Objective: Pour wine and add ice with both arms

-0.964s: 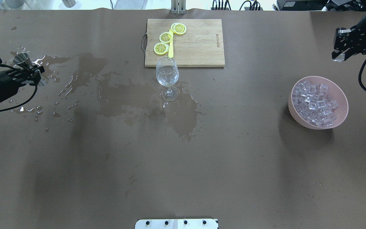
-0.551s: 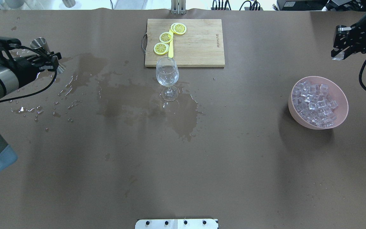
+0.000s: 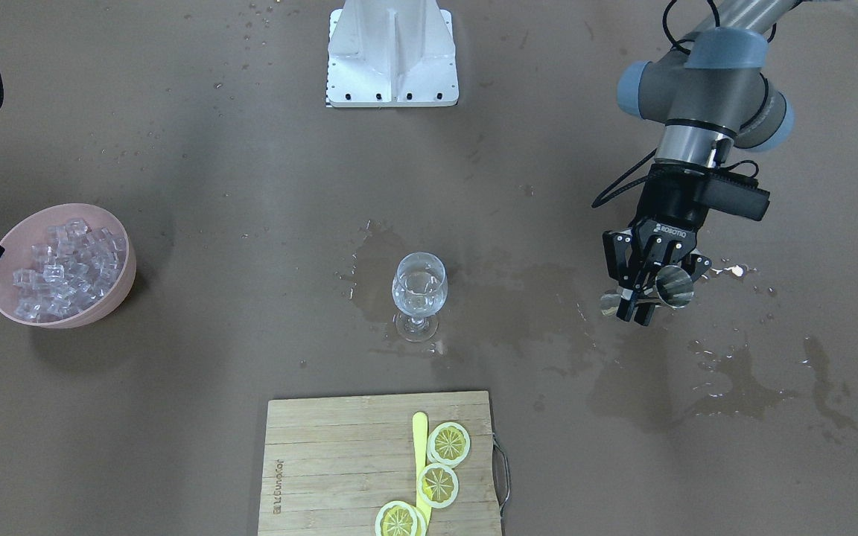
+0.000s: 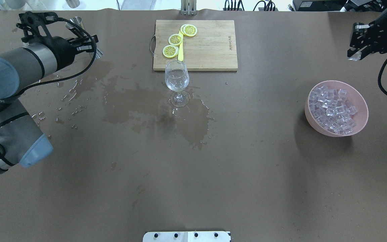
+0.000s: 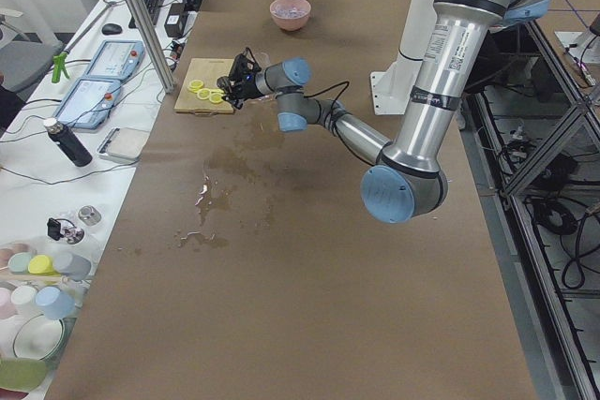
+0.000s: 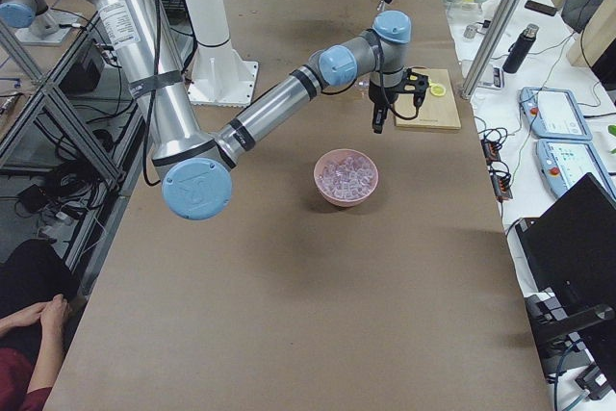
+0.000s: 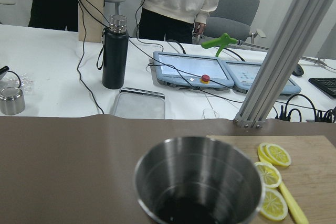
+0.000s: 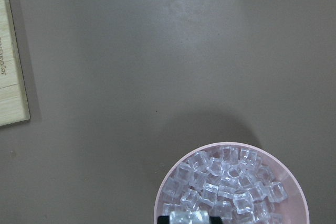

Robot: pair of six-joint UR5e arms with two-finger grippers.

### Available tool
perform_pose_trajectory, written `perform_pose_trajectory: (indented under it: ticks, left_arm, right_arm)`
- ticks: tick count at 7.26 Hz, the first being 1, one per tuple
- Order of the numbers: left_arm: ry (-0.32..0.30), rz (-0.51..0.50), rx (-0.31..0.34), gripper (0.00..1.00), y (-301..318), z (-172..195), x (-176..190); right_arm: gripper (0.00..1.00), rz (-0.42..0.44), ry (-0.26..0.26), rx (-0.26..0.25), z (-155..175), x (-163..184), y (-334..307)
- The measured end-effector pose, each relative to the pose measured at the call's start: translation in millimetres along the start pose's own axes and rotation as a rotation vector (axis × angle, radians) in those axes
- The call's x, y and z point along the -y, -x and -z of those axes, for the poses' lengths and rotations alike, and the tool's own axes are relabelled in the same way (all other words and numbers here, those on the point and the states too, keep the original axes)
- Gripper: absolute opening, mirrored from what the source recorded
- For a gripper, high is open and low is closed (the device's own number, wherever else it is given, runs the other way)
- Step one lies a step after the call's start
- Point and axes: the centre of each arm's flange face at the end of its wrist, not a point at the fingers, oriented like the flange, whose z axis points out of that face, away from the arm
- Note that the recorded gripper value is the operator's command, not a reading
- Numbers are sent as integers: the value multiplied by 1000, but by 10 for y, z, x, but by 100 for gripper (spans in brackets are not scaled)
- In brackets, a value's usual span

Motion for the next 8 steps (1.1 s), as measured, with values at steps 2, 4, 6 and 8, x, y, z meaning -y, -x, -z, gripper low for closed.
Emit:
perform_pose_trajectory:
  ticks: [2,4,6,8]
  left_arm:
    - [13,25,-21,0,-291,-44,-61]
    - [18,15,-13,0,-681,-97,-259]
    - [-14,-77,5,0,-919,-25,-418]
    - [-48,-215,57,0,-1164,22,-647]
  right_arm:
    - [8,7,-7,8,5,-1,26]
    - [8,14,-11,14,8,-2,39]
    - [8,15,-11,15,5,-7,41]
    - [8,17,-11,17,12,-18,48]
